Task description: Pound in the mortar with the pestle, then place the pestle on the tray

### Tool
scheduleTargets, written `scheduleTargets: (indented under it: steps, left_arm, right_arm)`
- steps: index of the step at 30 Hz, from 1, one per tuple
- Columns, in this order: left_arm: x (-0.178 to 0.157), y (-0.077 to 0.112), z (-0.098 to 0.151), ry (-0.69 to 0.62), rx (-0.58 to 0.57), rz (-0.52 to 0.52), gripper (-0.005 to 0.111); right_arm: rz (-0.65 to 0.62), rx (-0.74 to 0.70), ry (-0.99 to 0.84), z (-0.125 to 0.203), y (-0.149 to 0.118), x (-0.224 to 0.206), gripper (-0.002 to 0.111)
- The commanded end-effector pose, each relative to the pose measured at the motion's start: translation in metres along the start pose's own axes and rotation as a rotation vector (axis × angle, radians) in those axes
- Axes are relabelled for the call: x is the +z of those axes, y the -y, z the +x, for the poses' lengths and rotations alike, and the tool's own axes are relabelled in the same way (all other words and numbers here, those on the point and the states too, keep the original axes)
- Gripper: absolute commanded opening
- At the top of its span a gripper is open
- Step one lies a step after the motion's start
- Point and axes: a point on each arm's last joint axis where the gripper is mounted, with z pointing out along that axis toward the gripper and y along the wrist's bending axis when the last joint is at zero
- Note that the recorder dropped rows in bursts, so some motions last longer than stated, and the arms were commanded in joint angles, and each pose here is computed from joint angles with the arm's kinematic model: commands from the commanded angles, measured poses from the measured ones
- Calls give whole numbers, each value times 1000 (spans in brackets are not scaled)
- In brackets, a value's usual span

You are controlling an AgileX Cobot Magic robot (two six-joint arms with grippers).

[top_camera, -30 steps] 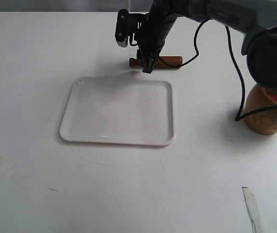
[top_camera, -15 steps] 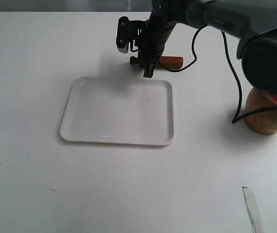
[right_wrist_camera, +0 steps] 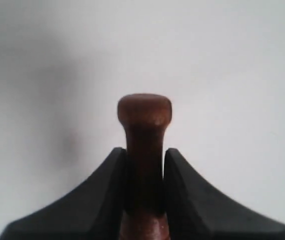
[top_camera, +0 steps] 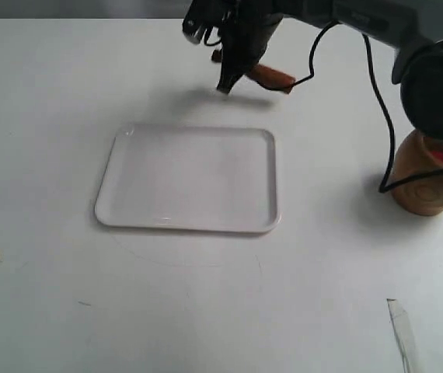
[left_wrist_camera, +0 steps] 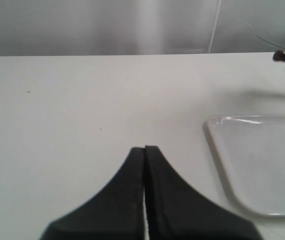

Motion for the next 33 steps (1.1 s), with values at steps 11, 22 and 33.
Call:
scheduleTargets:
  steps: [11, 22, 33]
  left_arm:
    - [0, 1, 0, 7, -12, 8, 0]
    - [0, 1, 0, 7, -12, 8, 0]
    - [0, 1, 0, 7, -12, 8, 0]
  right_arm:
    - [403, 511, 695, 79, 60, -217, 0]
    - [409, 879, 1085, 242, -45, -244, 0]
    - [620, 955, 1090, 298, -126, -256, 0]
